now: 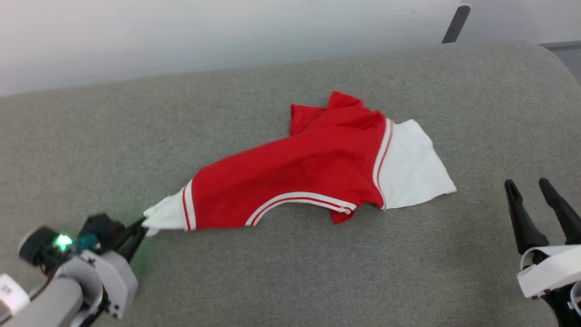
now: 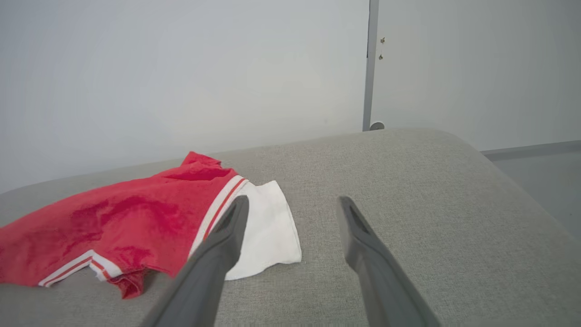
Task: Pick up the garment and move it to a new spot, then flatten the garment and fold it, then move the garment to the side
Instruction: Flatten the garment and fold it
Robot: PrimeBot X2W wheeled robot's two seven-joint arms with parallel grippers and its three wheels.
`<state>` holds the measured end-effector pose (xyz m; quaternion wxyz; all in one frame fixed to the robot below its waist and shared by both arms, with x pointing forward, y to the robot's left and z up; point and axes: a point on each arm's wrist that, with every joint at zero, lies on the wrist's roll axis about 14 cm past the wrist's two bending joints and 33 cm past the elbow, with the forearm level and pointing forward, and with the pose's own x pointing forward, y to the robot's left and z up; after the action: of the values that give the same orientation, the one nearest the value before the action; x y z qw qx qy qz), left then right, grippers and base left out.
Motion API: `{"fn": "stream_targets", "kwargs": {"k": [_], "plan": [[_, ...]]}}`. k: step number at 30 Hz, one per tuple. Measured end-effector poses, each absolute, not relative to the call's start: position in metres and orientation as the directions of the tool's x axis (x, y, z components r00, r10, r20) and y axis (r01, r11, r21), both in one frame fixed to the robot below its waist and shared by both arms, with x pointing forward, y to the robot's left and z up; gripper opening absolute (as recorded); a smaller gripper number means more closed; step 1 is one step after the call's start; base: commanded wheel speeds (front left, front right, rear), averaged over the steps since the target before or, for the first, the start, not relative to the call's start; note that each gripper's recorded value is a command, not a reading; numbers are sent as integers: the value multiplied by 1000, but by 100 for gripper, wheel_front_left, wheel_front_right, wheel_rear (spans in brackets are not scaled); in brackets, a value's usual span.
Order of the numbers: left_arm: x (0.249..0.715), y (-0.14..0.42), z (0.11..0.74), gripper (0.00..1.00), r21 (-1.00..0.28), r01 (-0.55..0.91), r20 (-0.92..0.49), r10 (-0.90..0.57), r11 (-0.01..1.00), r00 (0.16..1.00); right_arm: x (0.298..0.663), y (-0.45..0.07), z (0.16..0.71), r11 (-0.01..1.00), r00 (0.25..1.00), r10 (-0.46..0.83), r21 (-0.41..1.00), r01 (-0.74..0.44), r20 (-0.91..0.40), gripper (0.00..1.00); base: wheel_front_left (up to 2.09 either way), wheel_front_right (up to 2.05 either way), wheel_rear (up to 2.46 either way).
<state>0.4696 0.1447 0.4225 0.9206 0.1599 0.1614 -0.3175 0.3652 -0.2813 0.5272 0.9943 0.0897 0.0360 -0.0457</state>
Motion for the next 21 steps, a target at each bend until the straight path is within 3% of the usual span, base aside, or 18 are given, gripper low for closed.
{"fn": "stream_targets", "kwargs": {"k": [7, 8, 9, 21], "plan": [[467, 148, 422, 0, 117, 580, -370, -506, 806, 779, 369, -271, 523, 983, 993, -46, 170, 64, -107, 100, 0, 0, 0], [470, 147, 427, 27, 95, 564, -351, -503, 820, 790, 369, -269, 523, 985, 993, -35, 166, 54, -113, 100, 0, 0, 0], [474, 146, 433, 99, 68, 545, -328, -497, 835, 803, 370, -266, 522, 987, 992, -20, 155, 39, -123, 100, 0, 0, 0], [463, 161, 487, 100, 2, 442, -168, -436, 897, 884, 372, -234, 497, 972, 913, 203, -44, -233, -354, 100, 0, 0, 0]]}}
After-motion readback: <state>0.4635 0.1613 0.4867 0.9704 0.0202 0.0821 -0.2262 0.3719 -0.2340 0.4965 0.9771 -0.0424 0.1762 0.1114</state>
